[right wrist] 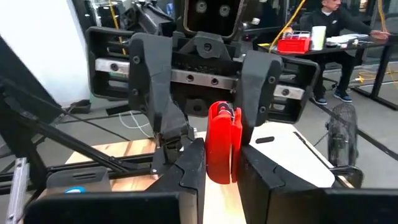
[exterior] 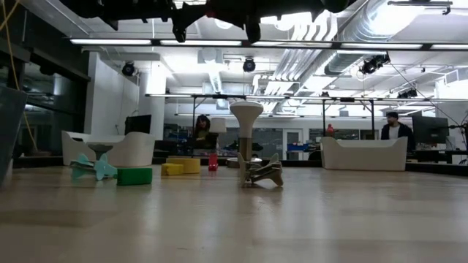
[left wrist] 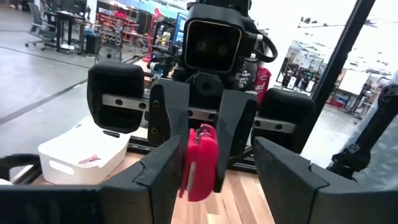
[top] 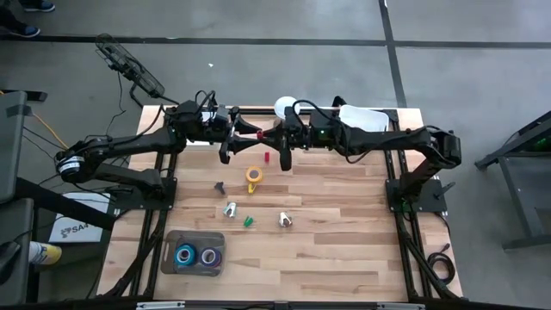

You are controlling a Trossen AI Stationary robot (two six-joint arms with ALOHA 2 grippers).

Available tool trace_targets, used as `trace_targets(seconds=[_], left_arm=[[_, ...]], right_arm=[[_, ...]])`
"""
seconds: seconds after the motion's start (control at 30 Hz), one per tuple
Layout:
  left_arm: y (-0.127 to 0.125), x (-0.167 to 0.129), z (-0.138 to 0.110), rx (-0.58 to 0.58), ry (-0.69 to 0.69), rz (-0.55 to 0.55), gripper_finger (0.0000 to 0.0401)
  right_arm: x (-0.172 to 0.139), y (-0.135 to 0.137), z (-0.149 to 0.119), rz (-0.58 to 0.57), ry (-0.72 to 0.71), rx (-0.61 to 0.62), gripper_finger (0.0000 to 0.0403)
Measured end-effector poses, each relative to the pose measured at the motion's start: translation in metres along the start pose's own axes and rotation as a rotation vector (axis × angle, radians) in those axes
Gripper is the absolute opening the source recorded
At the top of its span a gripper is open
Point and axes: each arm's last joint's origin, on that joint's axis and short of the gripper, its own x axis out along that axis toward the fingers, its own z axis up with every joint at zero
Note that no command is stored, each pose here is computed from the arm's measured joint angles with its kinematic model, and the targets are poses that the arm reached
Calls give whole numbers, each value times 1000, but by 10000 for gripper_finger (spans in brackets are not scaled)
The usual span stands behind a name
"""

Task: Pick and place Stapler, Stapler remover, tape
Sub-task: Put the right red stapler into the left white bin

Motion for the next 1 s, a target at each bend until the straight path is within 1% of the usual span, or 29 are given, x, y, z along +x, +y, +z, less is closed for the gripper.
trace_targets(seconds=[0.2, 0.37, 0.47, 0.57, 0.7, 0.97, 1.0], left_arm=[[1, 0, -2, 3, 15, 18, 195], [1, 0, -2, 2, 20, 25, 195], [2, -1, -3, -3, 23, 54, 195], [2, 0, -3, -4, 23, 60, 188], [3, 0, -4, -6, 27, 63, 155], [3, 0, -4, -4, 26, 77, 57], [3, 0, -4, -4, 26, 76, 50]], right_arm=[[4, -1, -4, -10, 2, 22, 53], [8, -2, -6, -8, -23, 42, 53], [8, -2, -6, -7, -24, 50, 53], [8, -2, -7, -13, -17, 51, 53], [8, -2, -7, -13, -20, 50, 53], [8, -2, -7, -5, -20, 52, 53], [8, -2, -7, -6, -20, 53, 53]])
